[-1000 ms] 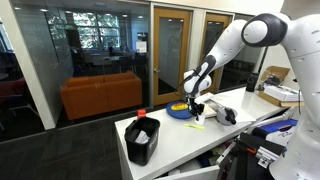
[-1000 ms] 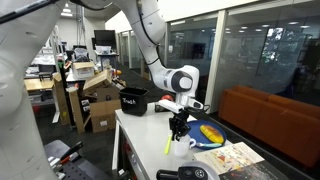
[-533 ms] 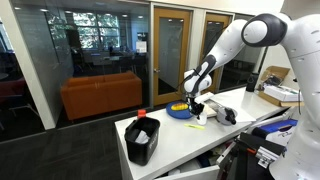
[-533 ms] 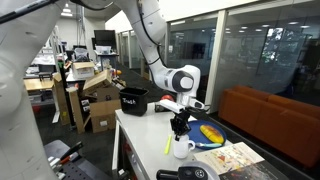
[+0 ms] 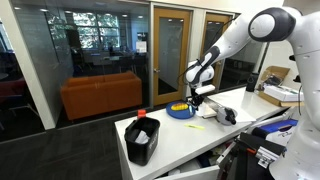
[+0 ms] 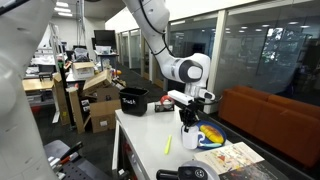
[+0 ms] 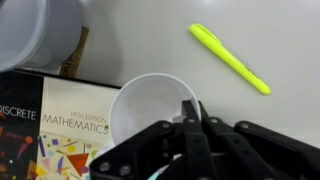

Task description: Move the white cup to the left

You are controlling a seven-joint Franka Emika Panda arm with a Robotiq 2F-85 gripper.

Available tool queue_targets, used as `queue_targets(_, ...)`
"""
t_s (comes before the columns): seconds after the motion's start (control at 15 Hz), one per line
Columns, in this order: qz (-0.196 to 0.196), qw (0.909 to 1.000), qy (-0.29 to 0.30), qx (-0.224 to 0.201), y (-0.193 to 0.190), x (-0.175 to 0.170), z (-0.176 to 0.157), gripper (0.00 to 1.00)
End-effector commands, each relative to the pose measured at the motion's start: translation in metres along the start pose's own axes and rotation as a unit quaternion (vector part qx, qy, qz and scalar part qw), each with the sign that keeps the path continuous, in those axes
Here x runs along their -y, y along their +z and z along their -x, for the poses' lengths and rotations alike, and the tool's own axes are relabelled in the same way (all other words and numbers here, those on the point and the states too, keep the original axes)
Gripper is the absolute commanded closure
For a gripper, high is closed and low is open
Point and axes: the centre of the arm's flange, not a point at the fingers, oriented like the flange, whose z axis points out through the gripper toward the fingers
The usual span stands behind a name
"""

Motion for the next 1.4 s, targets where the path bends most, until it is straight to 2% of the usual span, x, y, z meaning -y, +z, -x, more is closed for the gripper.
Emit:
queue_targets(0.0,-0.026,0.9977,-0.061,-0.016,-0.045,-0.002,0.018,0.99)
queue_targets(0.33,-0.03,0.9829,-0.179,-0.03,-0.095,0.019,0.054,0.99)
queue_targets(0.67,-0.014,0.9573,-0.285,-0.044,-0.124,0.066,0.083,0.99)
queue_targets(1.0,0.013,0.9221,-0.383,-0.055,-0.136,0.122,0.098,0.99)
queue_targets(1.33,0.043,0.8816,-0.467,-0.049,-0.13,0.172,0.116,0.99)
